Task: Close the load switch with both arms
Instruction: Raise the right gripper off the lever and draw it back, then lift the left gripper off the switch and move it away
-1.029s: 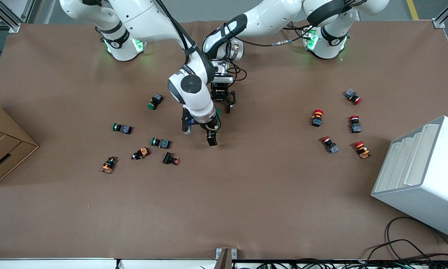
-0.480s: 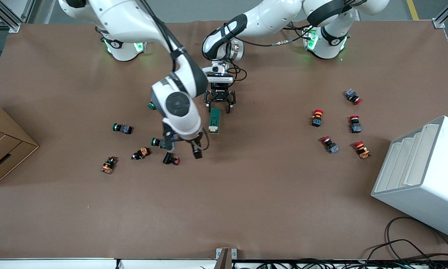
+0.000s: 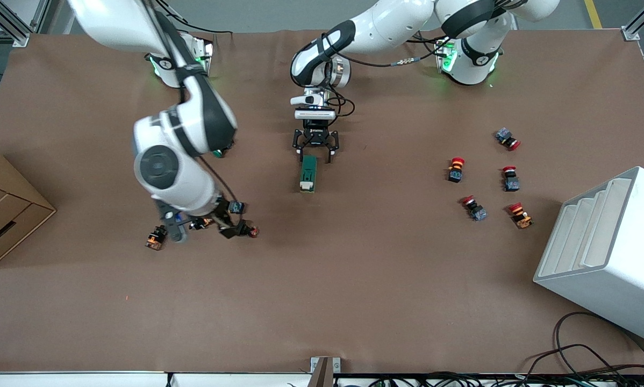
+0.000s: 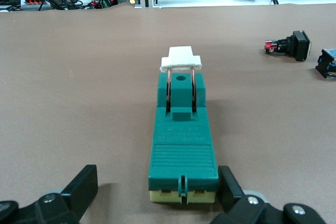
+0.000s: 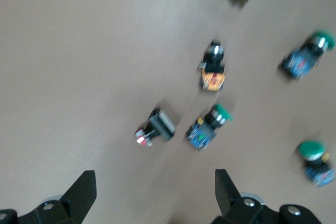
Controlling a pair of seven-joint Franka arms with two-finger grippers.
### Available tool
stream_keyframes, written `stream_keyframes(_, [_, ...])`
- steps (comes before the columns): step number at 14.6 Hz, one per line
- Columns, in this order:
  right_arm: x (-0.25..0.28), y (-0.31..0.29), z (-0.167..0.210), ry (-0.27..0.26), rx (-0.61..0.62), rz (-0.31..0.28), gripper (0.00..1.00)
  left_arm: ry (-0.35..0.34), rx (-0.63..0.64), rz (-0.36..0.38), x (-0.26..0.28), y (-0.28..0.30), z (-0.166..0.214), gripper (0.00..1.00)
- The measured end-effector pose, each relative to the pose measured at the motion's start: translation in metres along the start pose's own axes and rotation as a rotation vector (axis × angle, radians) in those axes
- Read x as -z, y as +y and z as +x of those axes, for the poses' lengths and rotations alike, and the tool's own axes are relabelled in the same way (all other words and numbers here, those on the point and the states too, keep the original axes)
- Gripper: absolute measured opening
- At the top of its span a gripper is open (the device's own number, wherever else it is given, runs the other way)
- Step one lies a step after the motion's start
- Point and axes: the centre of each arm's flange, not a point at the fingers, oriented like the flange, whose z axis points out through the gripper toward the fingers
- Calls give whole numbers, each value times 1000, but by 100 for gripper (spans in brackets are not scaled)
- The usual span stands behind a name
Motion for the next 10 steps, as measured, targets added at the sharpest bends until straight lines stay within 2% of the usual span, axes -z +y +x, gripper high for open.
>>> stream_keyframes(3, [27,31,55,-22,237,-14,100,-7,11,13,-1,1,2,100])
stream_keyframes(5, [46,60,95,-44,384,-21,100,-56,32,69,7,8,10,100])
stream_keyframes(8, [77,118,164,-73,620,-14,100,-164,1,180,33,30,61,100])
stream_keyframes(10, [96,161,208,-80,764,-3,100,-200,1,208,48,41,108,100])
